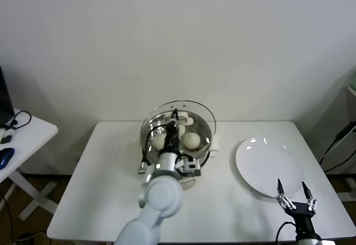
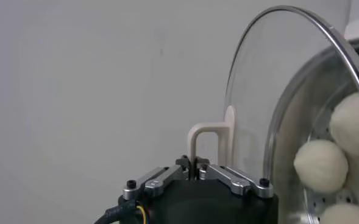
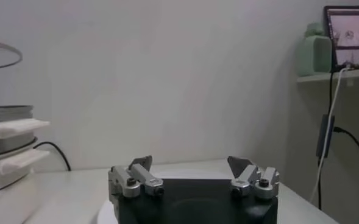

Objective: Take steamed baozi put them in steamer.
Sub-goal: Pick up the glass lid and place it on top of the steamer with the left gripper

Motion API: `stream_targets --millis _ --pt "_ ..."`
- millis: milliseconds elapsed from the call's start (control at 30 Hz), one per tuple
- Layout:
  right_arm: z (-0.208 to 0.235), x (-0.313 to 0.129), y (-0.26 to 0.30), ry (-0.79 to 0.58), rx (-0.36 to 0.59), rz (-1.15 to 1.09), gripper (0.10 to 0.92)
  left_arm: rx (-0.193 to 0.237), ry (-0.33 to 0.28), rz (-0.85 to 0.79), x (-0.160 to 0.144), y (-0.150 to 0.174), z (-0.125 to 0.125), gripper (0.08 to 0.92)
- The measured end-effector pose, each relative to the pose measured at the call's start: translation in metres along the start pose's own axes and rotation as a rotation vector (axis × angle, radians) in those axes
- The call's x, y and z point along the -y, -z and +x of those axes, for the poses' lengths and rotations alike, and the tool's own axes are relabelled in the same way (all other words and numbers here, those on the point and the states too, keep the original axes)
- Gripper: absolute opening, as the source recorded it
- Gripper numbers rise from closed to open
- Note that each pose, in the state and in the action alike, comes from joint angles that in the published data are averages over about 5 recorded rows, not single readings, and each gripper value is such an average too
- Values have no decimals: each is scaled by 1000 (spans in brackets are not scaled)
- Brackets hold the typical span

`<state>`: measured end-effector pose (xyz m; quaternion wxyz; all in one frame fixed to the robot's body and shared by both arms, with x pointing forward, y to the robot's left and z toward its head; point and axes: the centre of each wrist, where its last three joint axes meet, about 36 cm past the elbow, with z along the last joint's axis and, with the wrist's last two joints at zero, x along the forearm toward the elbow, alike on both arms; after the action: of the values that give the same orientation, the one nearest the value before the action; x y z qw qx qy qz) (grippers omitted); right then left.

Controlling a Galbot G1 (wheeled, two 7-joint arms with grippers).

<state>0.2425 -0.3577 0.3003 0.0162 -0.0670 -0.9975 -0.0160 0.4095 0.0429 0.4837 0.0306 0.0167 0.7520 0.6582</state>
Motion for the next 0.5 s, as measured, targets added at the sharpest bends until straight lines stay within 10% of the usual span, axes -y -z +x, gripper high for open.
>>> stream_targets --millis 500 --pt "1 6 2 -6 3 4 823 -5 -28 -46 32 13 -12 138"
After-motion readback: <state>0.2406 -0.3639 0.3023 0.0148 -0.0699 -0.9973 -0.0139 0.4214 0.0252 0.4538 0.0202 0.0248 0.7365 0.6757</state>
